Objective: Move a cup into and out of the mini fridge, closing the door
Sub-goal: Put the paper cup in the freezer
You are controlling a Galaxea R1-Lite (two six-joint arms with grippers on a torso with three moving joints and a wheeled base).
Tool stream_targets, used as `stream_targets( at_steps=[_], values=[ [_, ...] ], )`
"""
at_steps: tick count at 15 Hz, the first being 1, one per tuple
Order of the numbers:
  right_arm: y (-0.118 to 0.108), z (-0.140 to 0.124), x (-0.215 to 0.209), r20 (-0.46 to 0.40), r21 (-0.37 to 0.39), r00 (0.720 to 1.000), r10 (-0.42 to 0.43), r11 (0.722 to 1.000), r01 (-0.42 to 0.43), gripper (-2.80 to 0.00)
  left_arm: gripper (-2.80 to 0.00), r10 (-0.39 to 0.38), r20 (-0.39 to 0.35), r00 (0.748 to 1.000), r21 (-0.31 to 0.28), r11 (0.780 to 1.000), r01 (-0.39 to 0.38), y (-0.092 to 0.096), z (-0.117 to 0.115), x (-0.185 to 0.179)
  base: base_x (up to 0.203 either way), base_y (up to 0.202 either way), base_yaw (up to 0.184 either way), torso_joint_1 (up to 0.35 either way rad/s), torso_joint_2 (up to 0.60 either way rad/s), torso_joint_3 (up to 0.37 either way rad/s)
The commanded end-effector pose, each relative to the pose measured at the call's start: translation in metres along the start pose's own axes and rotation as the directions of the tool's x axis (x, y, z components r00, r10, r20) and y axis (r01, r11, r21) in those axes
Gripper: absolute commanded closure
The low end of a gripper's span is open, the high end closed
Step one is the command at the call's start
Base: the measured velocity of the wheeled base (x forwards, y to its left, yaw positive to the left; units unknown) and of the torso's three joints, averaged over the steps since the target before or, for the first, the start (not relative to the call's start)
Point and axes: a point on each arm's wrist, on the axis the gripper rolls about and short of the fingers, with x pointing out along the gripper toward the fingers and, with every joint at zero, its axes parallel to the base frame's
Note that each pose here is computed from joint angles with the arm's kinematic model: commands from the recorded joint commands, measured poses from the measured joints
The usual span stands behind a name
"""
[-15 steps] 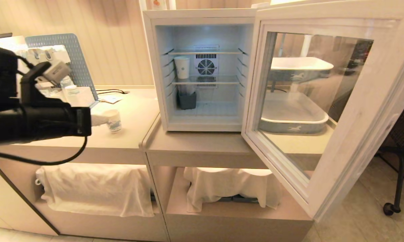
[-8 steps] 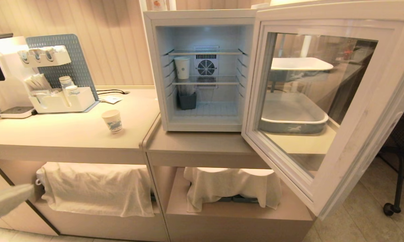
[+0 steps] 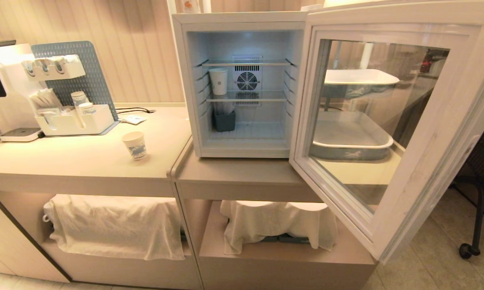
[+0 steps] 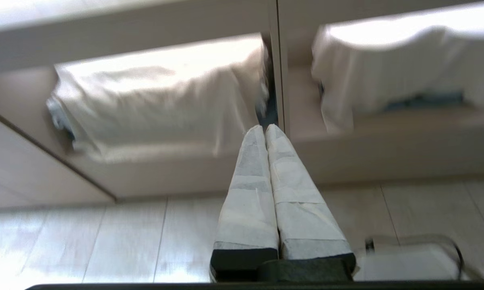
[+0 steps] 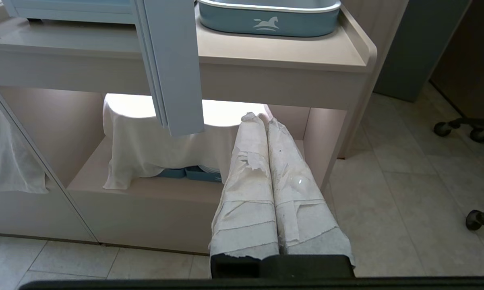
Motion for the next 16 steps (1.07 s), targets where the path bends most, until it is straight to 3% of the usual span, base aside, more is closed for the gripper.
stream_targets(
  at_steps=[1,2,6,16],
  values=[
    [0.000,0.000,0.000,0.000,-0.001,1.000,0.001,1.000,-0.001,0.00,0.00,0.008,0.084,0.996,-0.005,1.000,-0.008,-0.001,-0.006,-0.001,0.000,0.000,0.000,0.000,0.00,0.000],
    [0.000,0.000,0.000,0.000,-0.001,1.000,0.001,1.000,-0.001,0.00,0.00,0.000,0.069,0.998,-0.011,1.000,0.001,-0.002,-0.011,-0.002,0.000,0.000,0.000,0.000,0.00,0.000],
    [0.000,0.000,0.000,-0.001,-0.001,1.000,0.000,1.000,0.000,0.00,0.00,0.006,0.181,0.983,-0.018,1.000,-0.003,-0.005,-0.025,-0.015,0.000,0.000,0.000,0.000,0.00,0.000],
    [0.000,0.000,0.000,0.000,-0.001,1.000,0.001,1.000,-0.001,0.00,0.00,0.010,0.163,0.987,-0.053,0.999,-0.002,-0.005,-0.026,-0.015,0.000,0.000,0.000,0.000,0.00,0.000]
  ],
)
